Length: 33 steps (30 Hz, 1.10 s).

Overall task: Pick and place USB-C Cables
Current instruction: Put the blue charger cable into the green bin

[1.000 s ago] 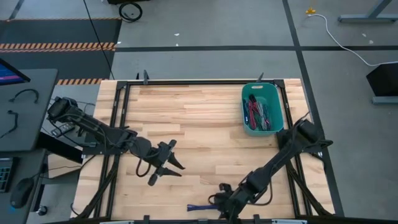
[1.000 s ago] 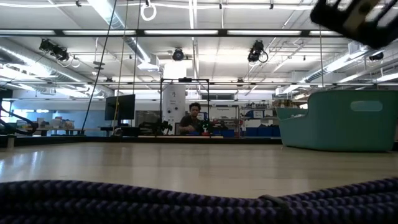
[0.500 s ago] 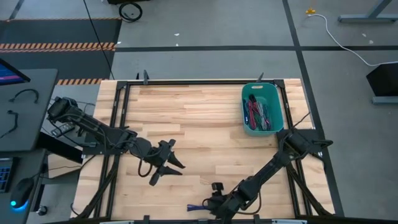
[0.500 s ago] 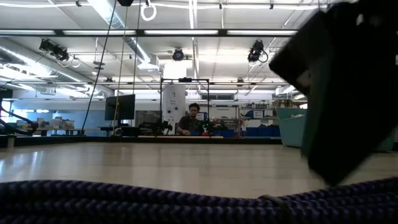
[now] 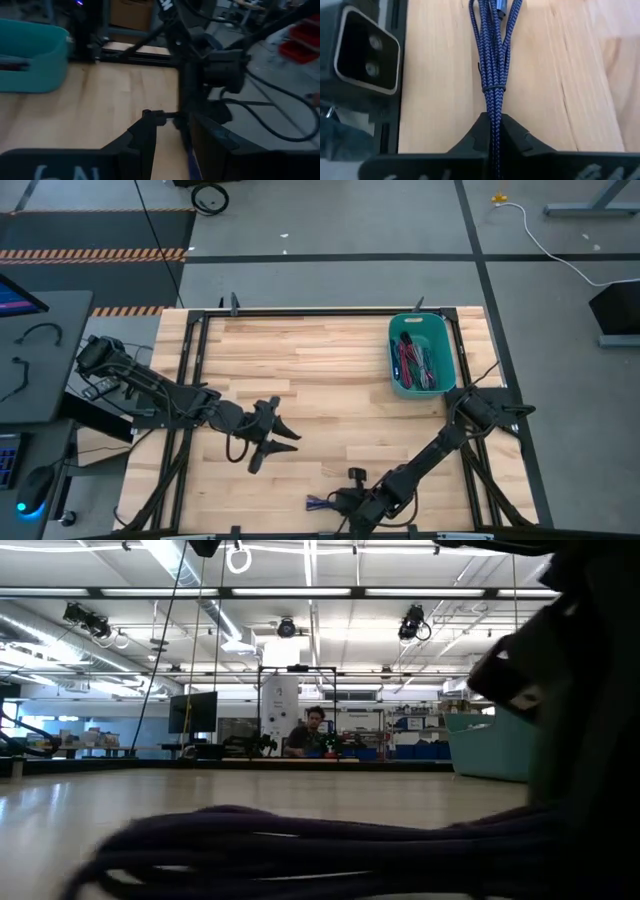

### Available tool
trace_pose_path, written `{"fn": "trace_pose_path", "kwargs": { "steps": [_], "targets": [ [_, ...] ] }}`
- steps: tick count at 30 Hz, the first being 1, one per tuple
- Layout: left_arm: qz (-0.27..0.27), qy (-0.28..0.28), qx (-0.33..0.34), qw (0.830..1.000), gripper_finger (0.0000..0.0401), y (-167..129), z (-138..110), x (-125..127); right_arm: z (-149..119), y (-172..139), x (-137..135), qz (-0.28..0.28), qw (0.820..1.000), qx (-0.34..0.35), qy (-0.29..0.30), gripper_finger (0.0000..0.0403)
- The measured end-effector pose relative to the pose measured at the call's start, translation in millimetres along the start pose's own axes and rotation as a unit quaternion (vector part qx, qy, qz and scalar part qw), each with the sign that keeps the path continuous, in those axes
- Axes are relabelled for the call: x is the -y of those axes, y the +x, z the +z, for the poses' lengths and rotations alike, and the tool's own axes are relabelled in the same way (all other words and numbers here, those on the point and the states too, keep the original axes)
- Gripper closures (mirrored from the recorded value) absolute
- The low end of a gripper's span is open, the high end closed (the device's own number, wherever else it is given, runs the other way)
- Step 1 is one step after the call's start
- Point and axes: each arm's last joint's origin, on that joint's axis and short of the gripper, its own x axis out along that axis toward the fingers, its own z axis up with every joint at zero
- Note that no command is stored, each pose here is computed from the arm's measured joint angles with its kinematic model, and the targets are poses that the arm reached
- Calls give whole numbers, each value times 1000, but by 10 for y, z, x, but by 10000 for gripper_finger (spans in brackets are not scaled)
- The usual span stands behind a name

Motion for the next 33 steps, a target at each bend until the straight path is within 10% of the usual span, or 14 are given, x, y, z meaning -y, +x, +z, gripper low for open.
{"fn": "trace_pose_path", "kwargs": {
  "steps": [11,25,33],
  "targets": [
    [136,16,32,990,278,25,87,-322,178,-992,249,-118,980,17,157,385],
    [245,-9,51,968,278,-8,213,-914,97,-2648,1145,-304,878,117,351,383],
    [284,-22,72,956,278,-59,281,-1149,-156,-3042,1910,-298,857,133,399,380]
  ]
}}
